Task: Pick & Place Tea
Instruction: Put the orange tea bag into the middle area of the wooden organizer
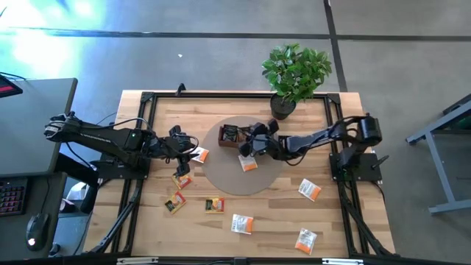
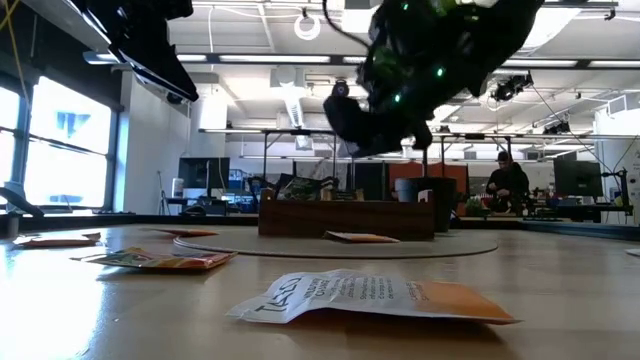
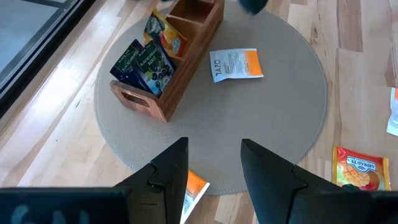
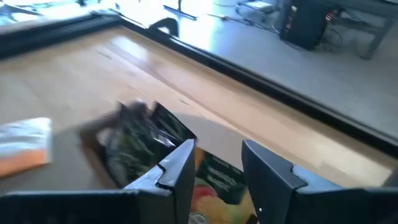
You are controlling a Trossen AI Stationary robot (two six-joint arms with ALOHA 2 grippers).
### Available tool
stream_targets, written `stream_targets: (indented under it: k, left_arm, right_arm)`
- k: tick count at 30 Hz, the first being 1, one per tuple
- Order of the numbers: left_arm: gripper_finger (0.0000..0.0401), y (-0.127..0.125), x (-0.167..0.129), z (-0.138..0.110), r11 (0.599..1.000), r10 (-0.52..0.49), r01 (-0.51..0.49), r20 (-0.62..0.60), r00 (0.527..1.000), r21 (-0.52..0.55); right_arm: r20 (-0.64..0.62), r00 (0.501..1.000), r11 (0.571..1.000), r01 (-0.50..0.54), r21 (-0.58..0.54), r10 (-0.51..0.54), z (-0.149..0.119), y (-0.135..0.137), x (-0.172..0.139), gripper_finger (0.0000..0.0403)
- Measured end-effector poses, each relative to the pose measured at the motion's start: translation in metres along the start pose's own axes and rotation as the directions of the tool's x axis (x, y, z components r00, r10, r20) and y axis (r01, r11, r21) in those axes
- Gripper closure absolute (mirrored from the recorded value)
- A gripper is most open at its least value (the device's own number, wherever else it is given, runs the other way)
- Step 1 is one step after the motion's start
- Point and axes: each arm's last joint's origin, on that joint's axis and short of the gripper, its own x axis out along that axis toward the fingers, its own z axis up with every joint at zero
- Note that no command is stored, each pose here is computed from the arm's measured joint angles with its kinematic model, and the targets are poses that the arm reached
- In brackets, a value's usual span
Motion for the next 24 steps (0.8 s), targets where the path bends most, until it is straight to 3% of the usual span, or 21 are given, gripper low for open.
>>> stream_targets:
  k: [7, 24]
  left_arm:
    - [0.0256, 0.000, 0.000, 0.000, 1.000, 0.000, 0.000, 0.000, 1.000, 0.000]
    - [0.0256, 0.000, 0.000, 0.000, 1.000, 0.000, 0.000, 0.000, 1.000, 0.000]
  right_arm:
    - [-0.002, 0.994, 0.990, -0.106, -0.088, 0.106, 0.012, 0.006, -0.020, 0.0274]
    - [-0.001, 0.992, 0.986, -0.126, -0.112, 0.126, 0.010, 0.011, -0.026, 0.0274]
